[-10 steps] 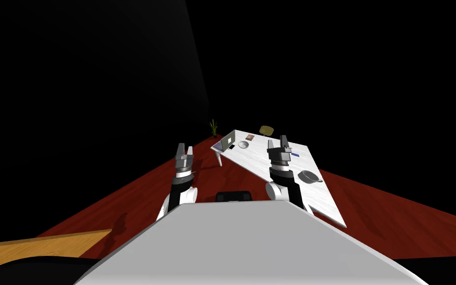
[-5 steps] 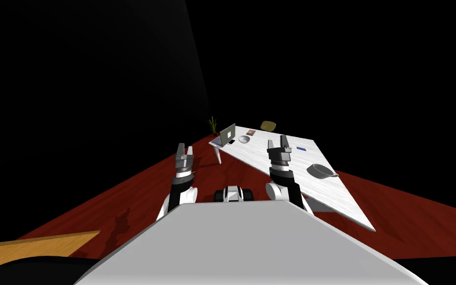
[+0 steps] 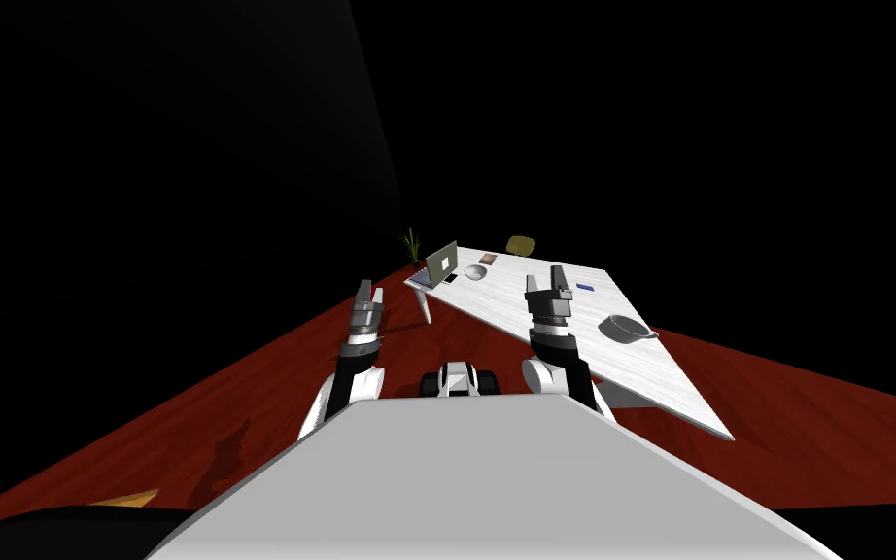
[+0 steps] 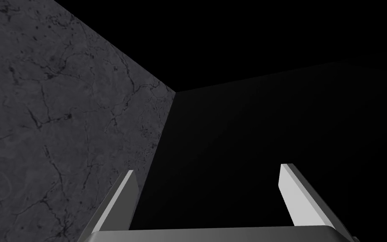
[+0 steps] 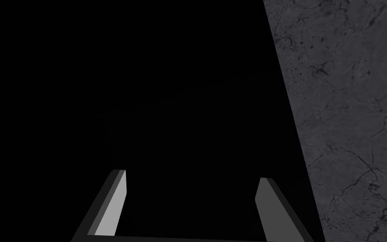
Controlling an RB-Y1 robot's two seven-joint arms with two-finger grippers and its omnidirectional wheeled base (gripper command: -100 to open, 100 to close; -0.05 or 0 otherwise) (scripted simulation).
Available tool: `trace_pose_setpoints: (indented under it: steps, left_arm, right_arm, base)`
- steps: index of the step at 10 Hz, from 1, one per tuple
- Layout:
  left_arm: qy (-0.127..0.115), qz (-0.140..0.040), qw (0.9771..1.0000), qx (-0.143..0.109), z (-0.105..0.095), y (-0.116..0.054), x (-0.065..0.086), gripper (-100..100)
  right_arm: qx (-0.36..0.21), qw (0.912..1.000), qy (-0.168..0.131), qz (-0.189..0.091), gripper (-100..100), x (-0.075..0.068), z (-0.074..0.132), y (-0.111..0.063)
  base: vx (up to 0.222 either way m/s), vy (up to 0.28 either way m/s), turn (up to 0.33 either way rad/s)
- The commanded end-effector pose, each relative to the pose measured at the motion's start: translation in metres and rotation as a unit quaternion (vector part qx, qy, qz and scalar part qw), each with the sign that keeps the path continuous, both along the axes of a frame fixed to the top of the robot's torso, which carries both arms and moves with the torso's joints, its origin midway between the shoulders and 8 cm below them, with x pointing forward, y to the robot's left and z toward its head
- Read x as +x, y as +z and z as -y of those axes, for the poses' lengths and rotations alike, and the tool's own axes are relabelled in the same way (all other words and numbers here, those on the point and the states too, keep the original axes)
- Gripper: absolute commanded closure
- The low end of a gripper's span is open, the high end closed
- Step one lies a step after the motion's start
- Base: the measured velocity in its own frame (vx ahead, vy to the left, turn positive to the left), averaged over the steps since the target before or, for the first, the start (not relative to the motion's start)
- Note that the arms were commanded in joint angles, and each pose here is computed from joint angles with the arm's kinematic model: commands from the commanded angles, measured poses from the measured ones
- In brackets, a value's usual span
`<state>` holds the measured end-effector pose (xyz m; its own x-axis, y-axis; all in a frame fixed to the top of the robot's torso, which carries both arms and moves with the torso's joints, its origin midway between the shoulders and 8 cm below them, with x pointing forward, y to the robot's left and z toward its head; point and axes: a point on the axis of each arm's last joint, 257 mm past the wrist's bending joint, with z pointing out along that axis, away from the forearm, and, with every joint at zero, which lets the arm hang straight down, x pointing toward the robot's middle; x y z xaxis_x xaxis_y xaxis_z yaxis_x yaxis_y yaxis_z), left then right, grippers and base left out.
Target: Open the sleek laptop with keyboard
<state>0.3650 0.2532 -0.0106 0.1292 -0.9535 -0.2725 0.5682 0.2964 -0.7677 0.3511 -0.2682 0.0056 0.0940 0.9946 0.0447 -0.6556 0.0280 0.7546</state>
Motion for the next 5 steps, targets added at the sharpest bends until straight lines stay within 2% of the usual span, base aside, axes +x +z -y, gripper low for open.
trace_pose_setpoints:
  steps: [1, 5]
  left_arm:
    - [0.005, -0.025, 0.9995, 0.016, 0.0, -0.012, 0.013, -100]
    - [0.018, -0.062, 0.9972, 0.038, -0.003, -0.028, 0.031, -100]
  right_arm:
    - [0.0, 1.0, 0.0, 0.0, 0, 0.0, 0.0, 0.0]
    - [0.0, 1.0, 0.0, 0.0, 0, 0.0, 0.0, 0.0]
  base:
    - [0.053, 0.014, -0.139]
    - [0.051, 0.024, -0.145]
